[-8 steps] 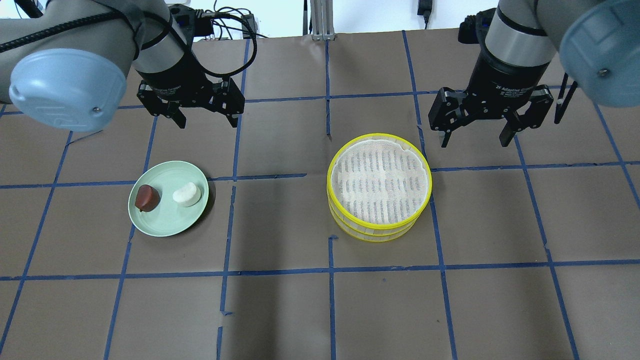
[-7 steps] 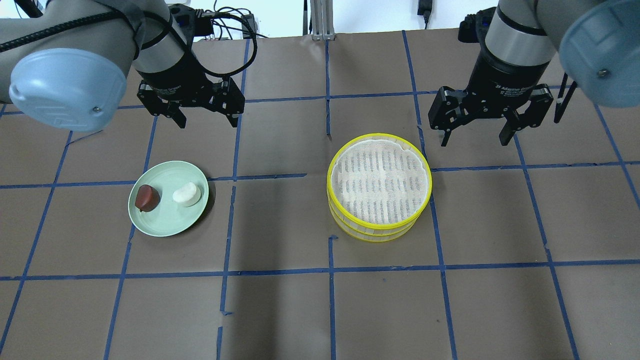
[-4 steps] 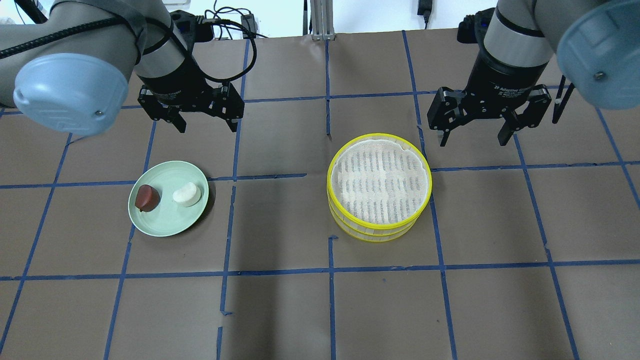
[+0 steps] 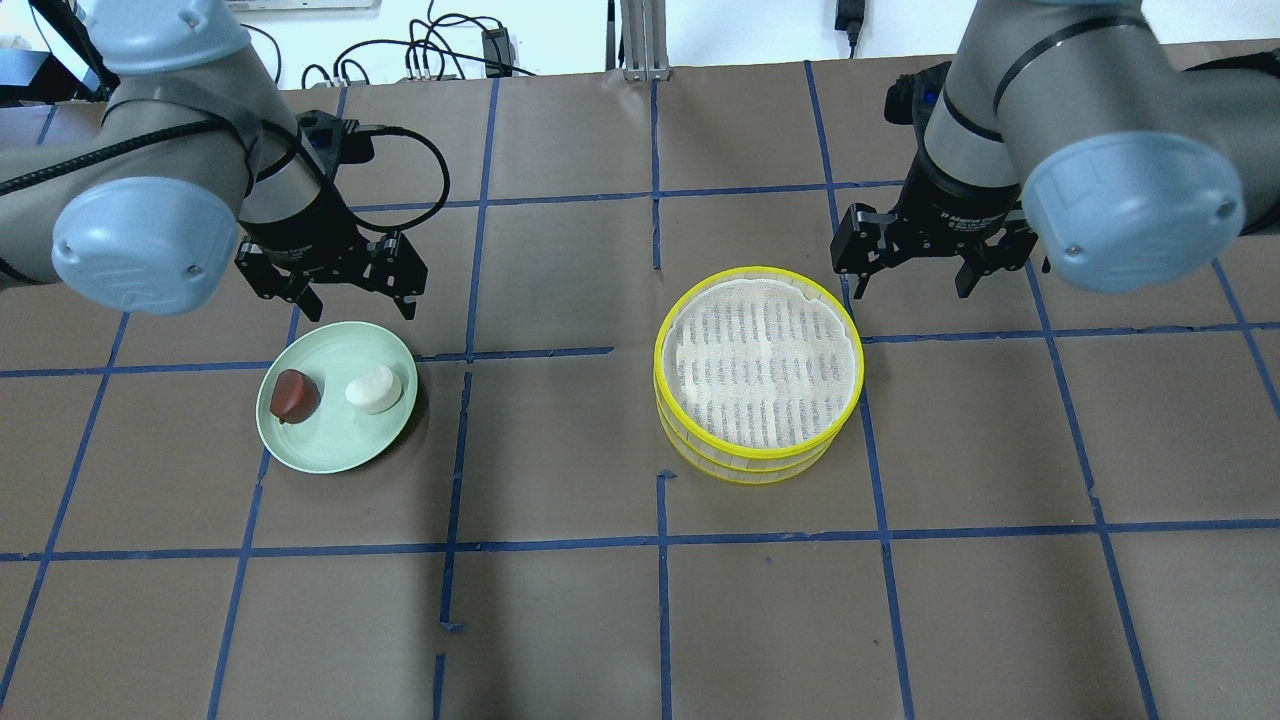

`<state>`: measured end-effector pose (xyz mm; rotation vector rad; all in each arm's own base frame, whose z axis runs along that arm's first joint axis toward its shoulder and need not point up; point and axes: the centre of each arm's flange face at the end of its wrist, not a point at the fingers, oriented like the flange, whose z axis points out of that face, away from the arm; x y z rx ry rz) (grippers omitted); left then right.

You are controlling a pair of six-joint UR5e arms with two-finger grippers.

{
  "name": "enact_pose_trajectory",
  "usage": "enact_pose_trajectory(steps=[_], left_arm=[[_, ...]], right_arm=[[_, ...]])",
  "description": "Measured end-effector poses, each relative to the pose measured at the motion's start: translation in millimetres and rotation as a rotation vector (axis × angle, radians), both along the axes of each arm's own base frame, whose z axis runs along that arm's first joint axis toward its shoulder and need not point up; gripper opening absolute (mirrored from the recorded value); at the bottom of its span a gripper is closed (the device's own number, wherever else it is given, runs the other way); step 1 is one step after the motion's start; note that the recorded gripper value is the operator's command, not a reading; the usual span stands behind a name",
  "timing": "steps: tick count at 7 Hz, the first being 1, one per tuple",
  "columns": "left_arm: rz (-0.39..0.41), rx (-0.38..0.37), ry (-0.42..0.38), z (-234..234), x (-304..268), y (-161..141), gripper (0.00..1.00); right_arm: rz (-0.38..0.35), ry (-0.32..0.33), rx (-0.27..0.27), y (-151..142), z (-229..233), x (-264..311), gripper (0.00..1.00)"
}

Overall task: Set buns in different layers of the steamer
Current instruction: 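Reach the left gripper to the green plate while the right reaches the steamer, then grasp the white bun with the left gripper while the right grips the steamer rim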

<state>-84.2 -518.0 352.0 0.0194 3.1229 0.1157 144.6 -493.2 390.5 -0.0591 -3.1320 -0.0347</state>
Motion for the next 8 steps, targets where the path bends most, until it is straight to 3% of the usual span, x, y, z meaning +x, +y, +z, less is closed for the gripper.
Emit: enact_pose_trajectory(steps=[3, 5, 6, 8], left_arm=[[-0.012, -0.008, -0.006, -76, 39, -16, 0.98], [-0.042, 0.024, -0.021, -114, 46, -25, 0.9], [-0.048, 0.054, -0.016, -134, 47, -25, 0.82], [-0.052, 0.109, -0.006, -168, 47, -23, 0.41]], right_arm=[[0.001, 0.001, 0.005, -10, -57, 1, 0.94], [0.002, 0.002, 0.046, -14, -91, 1, 0.89], [0.002, 0.003, 0.067, -14, -103, 1, 0.84], [0.002, 0.005, 0.095, -14, -116, 1, 0.46]])
